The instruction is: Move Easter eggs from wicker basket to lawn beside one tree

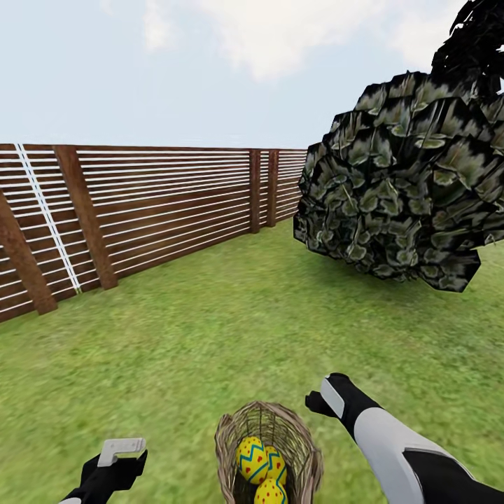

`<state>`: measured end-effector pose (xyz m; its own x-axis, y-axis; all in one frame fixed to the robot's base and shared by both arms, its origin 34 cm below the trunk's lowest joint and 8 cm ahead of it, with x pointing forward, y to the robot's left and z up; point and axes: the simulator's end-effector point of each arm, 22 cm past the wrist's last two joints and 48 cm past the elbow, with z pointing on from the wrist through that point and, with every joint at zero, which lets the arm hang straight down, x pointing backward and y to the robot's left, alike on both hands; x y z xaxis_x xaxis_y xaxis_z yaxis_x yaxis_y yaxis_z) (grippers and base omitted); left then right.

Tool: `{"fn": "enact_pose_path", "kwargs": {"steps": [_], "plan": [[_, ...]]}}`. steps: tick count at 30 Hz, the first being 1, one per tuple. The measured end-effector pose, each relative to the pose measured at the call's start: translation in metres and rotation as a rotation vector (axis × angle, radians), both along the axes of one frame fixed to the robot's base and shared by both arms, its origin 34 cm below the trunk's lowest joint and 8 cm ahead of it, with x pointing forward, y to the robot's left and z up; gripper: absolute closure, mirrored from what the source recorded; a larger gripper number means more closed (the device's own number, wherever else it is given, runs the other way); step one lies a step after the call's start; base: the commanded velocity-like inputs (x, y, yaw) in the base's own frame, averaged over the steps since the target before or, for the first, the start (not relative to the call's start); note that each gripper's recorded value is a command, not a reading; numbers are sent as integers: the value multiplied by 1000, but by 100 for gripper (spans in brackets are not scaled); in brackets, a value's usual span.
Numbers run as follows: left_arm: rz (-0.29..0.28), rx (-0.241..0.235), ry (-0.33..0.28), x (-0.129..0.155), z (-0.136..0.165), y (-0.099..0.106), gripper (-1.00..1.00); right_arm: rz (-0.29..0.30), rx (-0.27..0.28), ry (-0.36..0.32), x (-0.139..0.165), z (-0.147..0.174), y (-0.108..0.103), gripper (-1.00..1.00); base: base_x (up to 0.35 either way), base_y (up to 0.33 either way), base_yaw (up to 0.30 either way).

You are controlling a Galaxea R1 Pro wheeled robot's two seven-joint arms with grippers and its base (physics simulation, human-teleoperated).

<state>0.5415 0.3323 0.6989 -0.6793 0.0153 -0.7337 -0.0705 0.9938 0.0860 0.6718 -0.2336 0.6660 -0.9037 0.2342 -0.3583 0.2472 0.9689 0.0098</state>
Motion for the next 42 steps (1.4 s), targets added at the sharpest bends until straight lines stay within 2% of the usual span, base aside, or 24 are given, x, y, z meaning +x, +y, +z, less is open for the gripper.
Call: {"fn": "enact_pose_path", "kwargs": {"steps": [42], "plan": [[1,1,-3,-4,-72,0,-100,3,-2,5,-6,-74,0,-100,0,0,0]]}}
